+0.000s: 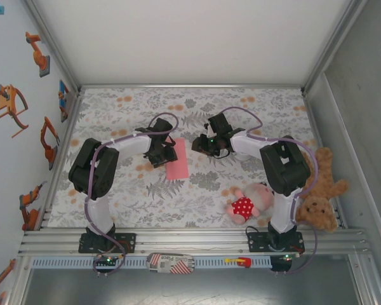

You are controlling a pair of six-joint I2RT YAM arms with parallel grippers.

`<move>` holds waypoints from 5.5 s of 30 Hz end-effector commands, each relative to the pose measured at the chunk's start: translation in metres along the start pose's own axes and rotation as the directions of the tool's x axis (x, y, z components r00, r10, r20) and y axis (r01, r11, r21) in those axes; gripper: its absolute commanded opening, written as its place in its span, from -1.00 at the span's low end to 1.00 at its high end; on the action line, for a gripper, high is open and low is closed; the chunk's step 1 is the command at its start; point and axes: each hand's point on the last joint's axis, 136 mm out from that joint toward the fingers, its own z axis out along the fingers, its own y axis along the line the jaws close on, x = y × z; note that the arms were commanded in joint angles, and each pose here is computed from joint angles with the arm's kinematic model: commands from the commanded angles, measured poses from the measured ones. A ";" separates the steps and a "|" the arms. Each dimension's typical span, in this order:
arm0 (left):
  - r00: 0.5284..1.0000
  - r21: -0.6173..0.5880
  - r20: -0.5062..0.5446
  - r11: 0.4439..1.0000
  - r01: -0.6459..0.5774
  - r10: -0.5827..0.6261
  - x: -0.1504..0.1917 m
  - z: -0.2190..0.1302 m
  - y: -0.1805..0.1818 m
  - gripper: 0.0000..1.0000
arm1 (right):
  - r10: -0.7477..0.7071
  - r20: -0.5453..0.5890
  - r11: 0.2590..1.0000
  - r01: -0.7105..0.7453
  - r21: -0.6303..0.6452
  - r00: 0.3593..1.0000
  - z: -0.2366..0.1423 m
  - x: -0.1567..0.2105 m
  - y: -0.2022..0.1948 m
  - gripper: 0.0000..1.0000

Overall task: Fold a paper plane with a square sheet of paper (pick it up from the middle)
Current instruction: Hold the square sheet of paper at the center of the table, then first fold the square sheet of paper in half at the center of the table.

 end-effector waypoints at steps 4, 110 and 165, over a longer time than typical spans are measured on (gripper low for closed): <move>0.973 -0.162 -0.231 0.986 -0.040 0.001 0.067 0.090 0.057 0.07 | -0.030 -0.023 0.998 0.029 -0.057 0.999 0.007 0.001 0.012 -0.32; 0.987 0.166 -0.108 0.981 -0.102 0.121 0.002 0.008 -0.015 -1.00 | 0.149 -0.361 0.923 0.002 0.386 0.921 0.073 0.110 -0.124 -1.00; 0.996 0.499 0.058 0.866 0.025 -0.062 -0.046 -0.040 0.025 -0.99 | 0.188 -0.379 0.888 0.008 0.460 0.906 0.063 0.121 -0.153 -1.00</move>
